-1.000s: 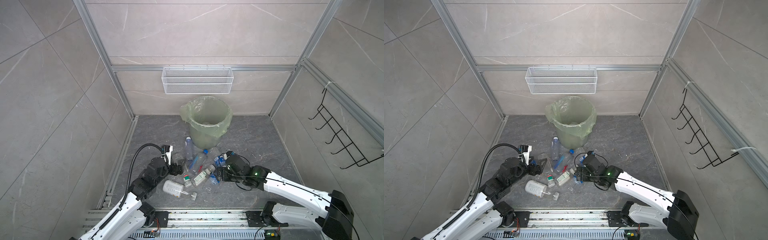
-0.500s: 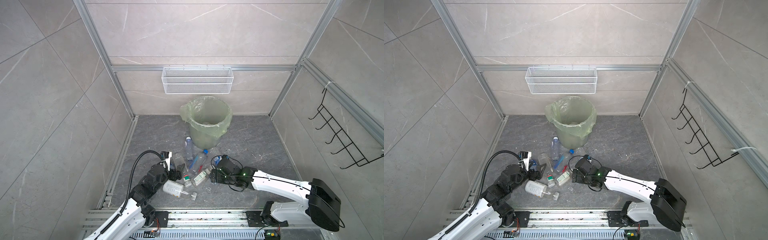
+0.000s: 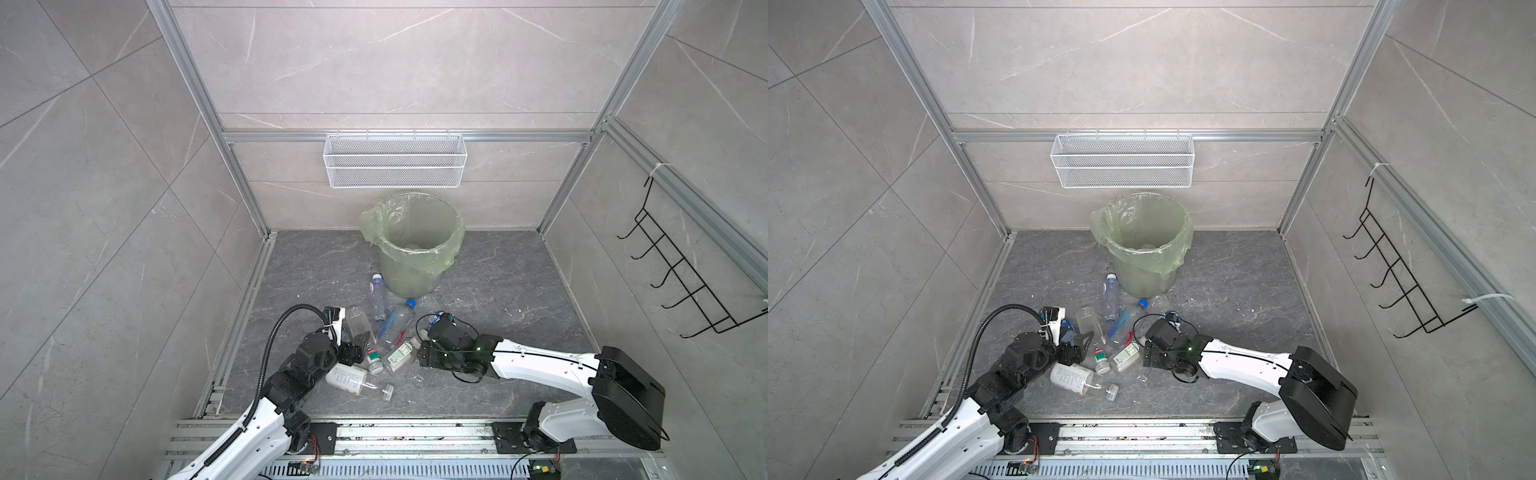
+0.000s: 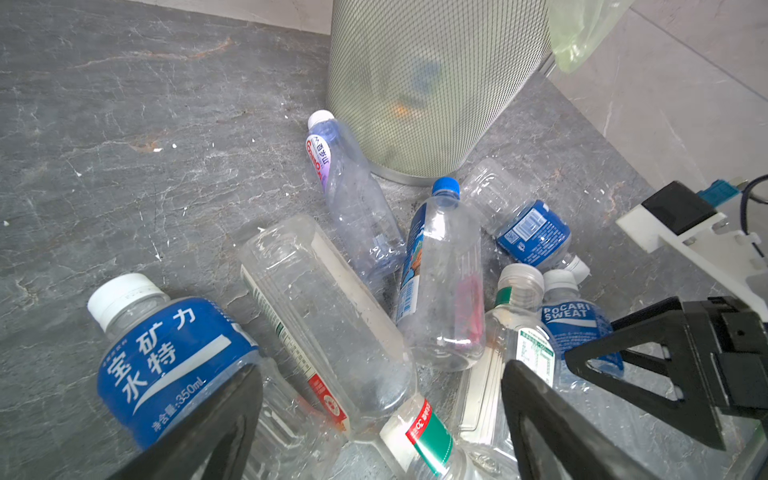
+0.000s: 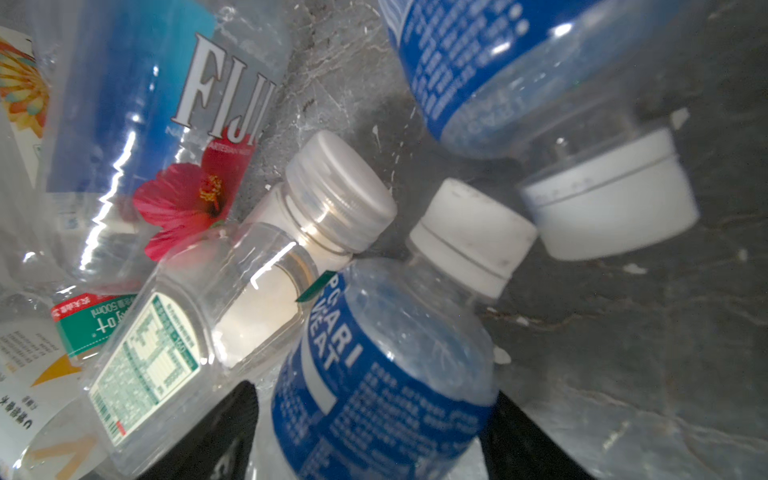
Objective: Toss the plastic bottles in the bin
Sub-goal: 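Reach the right gripper down onto the blue-labelled bottles near the pile centre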
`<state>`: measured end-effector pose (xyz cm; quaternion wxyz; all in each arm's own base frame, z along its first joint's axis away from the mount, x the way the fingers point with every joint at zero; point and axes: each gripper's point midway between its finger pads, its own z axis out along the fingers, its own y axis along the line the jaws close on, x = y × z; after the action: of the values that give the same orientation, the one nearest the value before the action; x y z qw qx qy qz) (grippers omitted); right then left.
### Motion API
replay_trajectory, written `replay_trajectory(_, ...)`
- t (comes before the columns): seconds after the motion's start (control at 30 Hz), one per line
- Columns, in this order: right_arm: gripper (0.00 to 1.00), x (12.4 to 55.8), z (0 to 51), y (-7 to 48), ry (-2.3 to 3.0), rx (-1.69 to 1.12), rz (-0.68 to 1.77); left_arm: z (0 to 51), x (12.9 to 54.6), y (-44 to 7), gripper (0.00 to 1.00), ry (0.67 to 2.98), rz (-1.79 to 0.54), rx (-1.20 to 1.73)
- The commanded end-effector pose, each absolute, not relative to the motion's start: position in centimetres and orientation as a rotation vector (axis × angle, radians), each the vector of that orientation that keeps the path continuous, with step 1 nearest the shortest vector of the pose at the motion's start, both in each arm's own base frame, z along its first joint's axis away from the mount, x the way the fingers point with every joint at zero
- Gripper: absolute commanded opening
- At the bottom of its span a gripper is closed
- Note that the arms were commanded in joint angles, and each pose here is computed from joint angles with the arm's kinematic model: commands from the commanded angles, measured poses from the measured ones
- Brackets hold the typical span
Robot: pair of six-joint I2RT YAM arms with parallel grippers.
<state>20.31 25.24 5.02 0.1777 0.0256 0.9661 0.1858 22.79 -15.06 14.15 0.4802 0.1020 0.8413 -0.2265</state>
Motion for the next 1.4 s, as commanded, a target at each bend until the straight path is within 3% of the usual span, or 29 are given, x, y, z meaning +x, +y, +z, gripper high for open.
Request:
replay_trajectory(0.0,0.84,20.0,3.9,24.9,2.749,0.079,0.493,15.0,23.1,-15.1,0.92,2.001,-0.536,0.269)
replay_trajectory(0.43,0.79,19.4,1.9,23.9,2.79,0.036,0.383,14.2,23.0,-15.0,0.91,2.019,-0.525,0.279)
replay_trajectory(0.67,0.61,19.2,2.5,22.8,2.758,-0.029,0.307,13.9,23.0,-15.0,0.91,2.025,-0.52,0.276)
replay_trajectory(1.37,0.57,19.6,6.0,19.6,2.595,-0.147,0.204,13.6,23.3,-15.1,0.91,2.045,-0.515,0.276)
